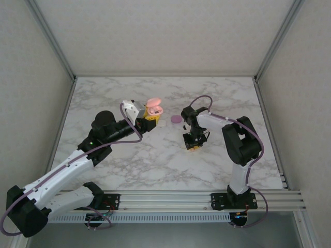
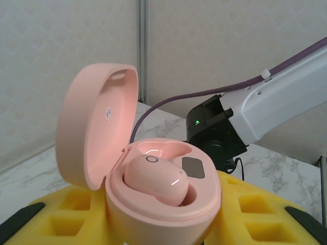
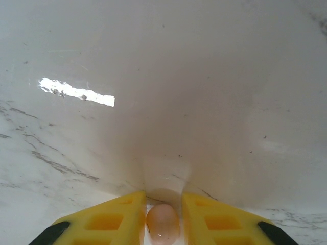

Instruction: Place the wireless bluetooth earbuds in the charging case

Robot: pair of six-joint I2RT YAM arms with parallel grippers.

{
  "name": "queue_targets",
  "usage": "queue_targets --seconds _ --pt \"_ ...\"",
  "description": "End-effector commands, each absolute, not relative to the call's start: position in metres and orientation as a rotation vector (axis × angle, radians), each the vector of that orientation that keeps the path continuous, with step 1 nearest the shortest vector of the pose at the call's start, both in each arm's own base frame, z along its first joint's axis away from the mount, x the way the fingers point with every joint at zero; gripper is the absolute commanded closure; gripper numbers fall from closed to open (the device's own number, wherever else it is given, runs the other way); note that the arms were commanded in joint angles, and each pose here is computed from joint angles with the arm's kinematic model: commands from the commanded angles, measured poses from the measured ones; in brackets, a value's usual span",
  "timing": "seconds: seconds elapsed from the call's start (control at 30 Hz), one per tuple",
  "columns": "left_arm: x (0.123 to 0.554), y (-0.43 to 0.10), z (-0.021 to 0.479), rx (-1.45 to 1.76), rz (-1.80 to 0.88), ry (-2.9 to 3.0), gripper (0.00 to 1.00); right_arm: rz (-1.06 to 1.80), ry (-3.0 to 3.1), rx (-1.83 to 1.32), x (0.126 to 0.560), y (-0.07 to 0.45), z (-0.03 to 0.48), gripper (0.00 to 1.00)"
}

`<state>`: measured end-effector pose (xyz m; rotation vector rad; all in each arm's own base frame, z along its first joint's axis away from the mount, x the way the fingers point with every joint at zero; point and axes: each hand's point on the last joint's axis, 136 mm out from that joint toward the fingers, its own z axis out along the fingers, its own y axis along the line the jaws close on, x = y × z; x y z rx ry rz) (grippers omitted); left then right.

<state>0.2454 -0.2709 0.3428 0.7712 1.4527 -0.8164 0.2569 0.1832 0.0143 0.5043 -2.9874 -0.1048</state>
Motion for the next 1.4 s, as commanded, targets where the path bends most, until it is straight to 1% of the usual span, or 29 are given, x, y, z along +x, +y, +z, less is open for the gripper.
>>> queue_targets --seconds 0.0,0.33,0.57,0.7,0.87,1.07,1.23,1.37 --pt "0.24 -0.274 0.367 0.771 -0.84 1.392 0.75 -0.048 -2.926 0.531 0.246 0.178 0.008 0.74" --pt "0.24 -0.274 0.365 0.772 -0.839 1.395 0.75 0.042 -2.904 0.553 0.241 0.172 0.006 0.74" --pt "0.239 -0.273 0.365 0.771 -0.836 1.394 0.75 0.088 -2.916 0.534 0.241 0.168 0.002 0.78" --pt "0.239 -0.273 0.365 0.773 -0.833 1.396 0.75 0.061 -2.955 0.524 0.245 0.172 0.01 0.79" --pt "0.24 -0.273 0.364 0.773 -0.832 1.398 0.75 -0.013 -3.045 0.502 0.253 0.179 0.04 0.82" --pt "0.241 -0.274 0.36 0.776 -0.826 1.407 0.75 -0.292 -3.18 0.449 0.26 0.197 0.102 0.82" --pt "0.244 -0.276 0.355 0.784 -0.818 1.416 0.75 -0.74 -3.225 0.374 0.26 0.219 0.169 0.82" --pt "0.247 -0.28 0.347 0.801 -0.813 1.433 0.75 -1.047 -3.214 0.364 0.255 0.233 0.224 0.82"
